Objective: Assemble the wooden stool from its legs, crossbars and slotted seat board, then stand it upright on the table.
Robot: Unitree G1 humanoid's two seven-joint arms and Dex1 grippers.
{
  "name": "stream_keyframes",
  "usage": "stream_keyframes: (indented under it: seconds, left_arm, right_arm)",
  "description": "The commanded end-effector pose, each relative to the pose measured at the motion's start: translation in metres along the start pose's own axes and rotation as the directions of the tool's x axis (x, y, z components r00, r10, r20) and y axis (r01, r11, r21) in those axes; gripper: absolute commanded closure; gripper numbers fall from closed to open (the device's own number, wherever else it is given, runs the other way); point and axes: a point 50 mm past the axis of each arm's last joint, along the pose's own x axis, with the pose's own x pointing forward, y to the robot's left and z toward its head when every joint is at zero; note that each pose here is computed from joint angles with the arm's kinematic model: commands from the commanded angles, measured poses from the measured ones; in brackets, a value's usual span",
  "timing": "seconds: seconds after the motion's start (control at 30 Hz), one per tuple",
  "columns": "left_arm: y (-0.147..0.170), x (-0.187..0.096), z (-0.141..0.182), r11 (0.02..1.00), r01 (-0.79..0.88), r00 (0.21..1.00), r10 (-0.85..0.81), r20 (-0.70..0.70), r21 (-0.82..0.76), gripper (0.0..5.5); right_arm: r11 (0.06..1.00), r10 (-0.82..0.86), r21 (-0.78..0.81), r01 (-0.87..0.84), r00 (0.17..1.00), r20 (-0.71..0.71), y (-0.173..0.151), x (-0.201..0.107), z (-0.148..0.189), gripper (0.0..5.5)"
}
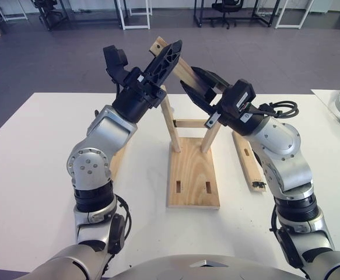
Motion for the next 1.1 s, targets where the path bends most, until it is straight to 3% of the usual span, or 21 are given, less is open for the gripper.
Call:
stream_keyframes:
  seconds: [0.03,0.1,0.23,0.3,0.4,0.5,0.67,0.9,1.1]
  left_arm:
    - [0.001,0.002,-0.002,1.000,-0.025,1.000,0.024,-0.006,-0.003,5.08]
    - [0.002,0.002,-0.002,0.999,-0.034,0.999,0.034,0.000,-0.010,5.09]
    - [0.017,-0.013,0.014,0.983,-0.135,0.991,0.133,0.024,0.126,5.09]
    - [0.041,-0.043,0.036,0.927,-0.272,0.962,0.266,0.059,0.259,5.09]
    - [0.076,-0.092,0.045,0.783,-0.430,0.882,0.471,0.023,0.449,5.09]
    - [0.111,-0.141,0.039,0.668,-0.578,0.760,0.649,0.013,0.469,5.09]
    - [0.127,-0.191,0.028,0.564,-0.713,0.637,0.770,0.047,0.415,5.09]
    - [0.135,-0.191,0.019,0.600,-0.745,0.640,0.766,0.059,0.292,5.09]
    - [0.144,-0.190,0.009,0.596,-0.750,0.628,0.777,0.026,0.287,5.09]
  right_arm:
    - [1.000,0.001,-0.021,-0.001,1.000,-0.015,0.000,-0.001,-0.003,4.19]
    - [1.000,0.002,-0.023,-0.003,1.000,-0.025,0.001,-0.001,-0.004,4.19]
    - [1.000,0.007,-0.015,-0.008,0.998,-0.062,0.004,-0.004,-0.010,3.26]
    - [0.998,-0.060,0.007,0.061,0.993,-0.100,-0.004,-0.014,-0.015,2.93]
    - [0.985,-0.163,0.027,0.170,0.971,-0.175,-0.014,-0.036,-0.025,2.93]
    - [0.975,-0.198,0.040,0.219,0.935,-0.295,-0.007,-0.062,-0.047,2.93]
    - [0.962,-0.212,0.076,0.261,0.897,-0.387,0.010,-0.082,-0.068,2.93]
    - [0.952,-0.230,0.088,0.293,0.876,-0.423,0.016,-0.091,-0.083,2.93]
    - [0.948,-0.241,0.088,0.306,0.870,-0.431,0.017,-0.094,-0.087,2.93]
